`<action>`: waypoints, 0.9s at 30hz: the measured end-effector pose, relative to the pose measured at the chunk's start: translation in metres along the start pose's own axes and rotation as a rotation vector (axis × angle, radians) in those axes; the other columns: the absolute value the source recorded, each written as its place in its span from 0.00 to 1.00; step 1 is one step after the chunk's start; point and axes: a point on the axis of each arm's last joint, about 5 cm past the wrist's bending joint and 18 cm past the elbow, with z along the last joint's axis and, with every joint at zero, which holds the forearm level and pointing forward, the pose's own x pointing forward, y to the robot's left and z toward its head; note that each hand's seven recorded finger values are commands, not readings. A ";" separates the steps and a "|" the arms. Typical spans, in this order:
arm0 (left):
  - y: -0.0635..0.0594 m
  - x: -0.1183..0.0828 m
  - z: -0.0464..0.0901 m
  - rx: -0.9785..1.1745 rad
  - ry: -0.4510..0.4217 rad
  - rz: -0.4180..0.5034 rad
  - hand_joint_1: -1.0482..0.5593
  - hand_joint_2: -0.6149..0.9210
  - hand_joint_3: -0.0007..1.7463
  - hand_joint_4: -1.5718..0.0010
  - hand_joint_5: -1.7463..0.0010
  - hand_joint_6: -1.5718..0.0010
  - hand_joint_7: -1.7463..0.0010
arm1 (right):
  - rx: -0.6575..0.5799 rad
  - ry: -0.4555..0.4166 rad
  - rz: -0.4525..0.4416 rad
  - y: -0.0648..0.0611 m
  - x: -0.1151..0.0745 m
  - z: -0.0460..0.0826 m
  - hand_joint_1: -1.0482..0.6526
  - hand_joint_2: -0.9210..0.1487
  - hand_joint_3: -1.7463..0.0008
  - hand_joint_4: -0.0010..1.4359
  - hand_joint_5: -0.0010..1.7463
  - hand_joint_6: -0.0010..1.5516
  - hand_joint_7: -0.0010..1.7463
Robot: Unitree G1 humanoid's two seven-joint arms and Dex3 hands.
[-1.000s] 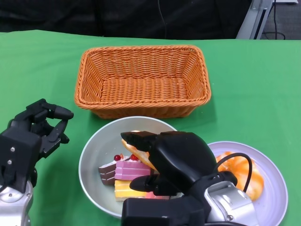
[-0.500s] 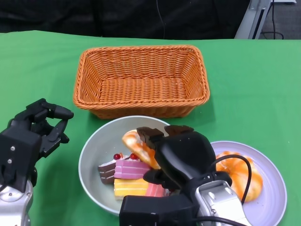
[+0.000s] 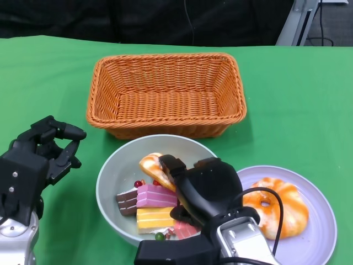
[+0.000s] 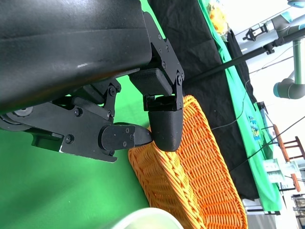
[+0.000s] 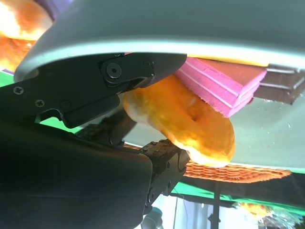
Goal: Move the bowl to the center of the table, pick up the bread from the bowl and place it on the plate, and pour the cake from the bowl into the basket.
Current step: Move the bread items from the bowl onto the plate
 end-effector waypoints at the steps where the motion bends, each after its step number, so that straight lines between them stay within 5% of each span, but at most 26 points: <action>1: 0.000 0.000 0.000 0.000 0.000 0.000 0.58 1.00 0.22 0.49 0.19 0.51 0.34 | 0.003 -0.006 -0.013 0.001 0.000 0.000 0.37 0.00 0.98 0.66 0.19 0.49 0.04; 4: 0.000 0.000 0.000 0.000 0.000 0.000 0.58 1.00 0.22 0.49 0.19 0.51 0.34 | 0.041 -0.037 -0.070 0.006 0.002 0.000 0.41 0.00 0.98 0.57 0.53 0.62 0.04; 10: 0.000 -0.001 -0.001 0.001 0.006 -0.004 0.58 1.00 0.22 0.49 0.19 0.51 0.34 | 0.128 -0.072 -0.152 0.011 0.004 -0.005 0.43 0.00 0.96 0.50 0.78 0.71 0.11; 12: 0.000 -0.001 -0.001 0.001 0.006 -0.005 0.59 1.00 0.22 0.49 0.19 0.51 0.34 | 0.162 -0.089 -0.184 0.014 0.004 -0.008 0.44 0.00 0.96 0.45 0.90 0.56 0.45; 13: 0.000 -0.001 -0.001 0.001 0.006 -0.005 0.59 1.00 0.22 0.49 0.19 0.51 0.34 | 0.177 -0.098 -0.199 0.016 0.004 -0.009 0.44 0.00 0.96 0.44 0.92 0.51 0.55; 17: 0.000 -0.001 -0.001 0.001 0.006 -0.006 0.58 1.00 0.22 0.48 0.19 0.51 0.34 | 0.251 -0.124 -0.264 0.016 0.004 -0.016 0.44 0.00 0.99 0.53 0.79 0.69 0.14; 27: -0.001 0.000 -0.001 0.004 0.005 -0.012 0.58 1.00 0.22 0.49 0.19 0.51 0.34 | 0.431 -0.193 -0.423 -0.001 0.005 -0.029 0.48 0.00 0.93 0.55 0.74 0.75 0.07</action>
